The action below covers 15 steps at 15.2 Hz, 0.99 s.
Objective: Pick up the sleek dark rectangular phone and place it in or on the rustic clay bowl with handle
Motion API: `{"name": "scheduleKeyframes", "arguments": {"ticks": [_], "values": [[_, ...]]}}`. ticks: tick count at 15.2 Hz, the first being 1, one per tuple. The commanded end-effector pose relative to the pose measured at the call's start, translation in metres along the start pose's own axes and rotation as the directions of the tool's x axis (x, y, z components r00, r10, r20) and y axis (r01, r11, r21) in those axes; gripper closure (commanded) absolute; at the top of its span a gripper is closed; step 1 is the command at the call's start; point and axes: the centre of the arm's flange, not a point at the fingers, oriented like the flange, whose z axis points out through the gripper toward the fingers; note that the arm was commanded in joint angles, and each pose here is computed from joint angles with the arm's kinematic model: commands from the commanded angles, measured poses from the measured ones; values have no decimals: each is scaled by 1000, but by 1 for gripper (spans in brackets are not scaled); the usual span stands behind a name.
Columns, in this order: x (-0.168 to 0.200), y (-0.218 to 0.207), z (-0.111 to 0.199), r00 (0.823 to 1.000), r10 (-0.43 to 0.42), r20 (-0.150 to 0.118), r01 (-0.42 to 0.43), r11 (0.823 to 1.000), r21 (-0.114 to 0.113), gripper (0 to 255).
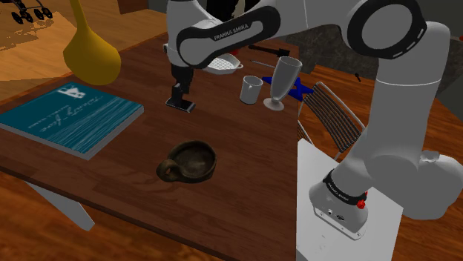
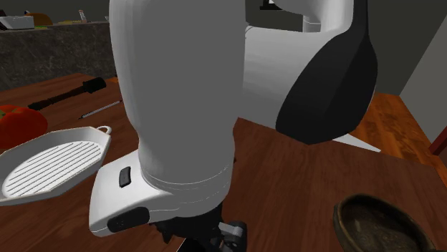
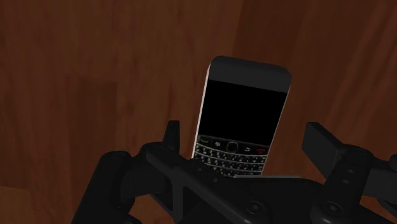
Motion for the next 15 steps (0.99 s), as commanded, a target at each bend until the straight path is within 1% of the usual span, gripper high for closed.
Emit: {"name": "scheduleKeyframes", "arguments": {"ticks": [1, 3, 11, 12, 15], "values": [[0, -1, 11, 1000, -1, -1, 1, 1000, 0, 0], [0, -1, 24, 1000, -1, -1, 1, 1000, 0, 0], [0, -1, 24, 1000, -1, 0, 1, 1000, 0, 0], [0, -1, 24, 1000, -1, 0, 1, 1000, 0, 255], [0, -1, 24, 1000, -1, 0, 1, 1000, 0, 255]]}}
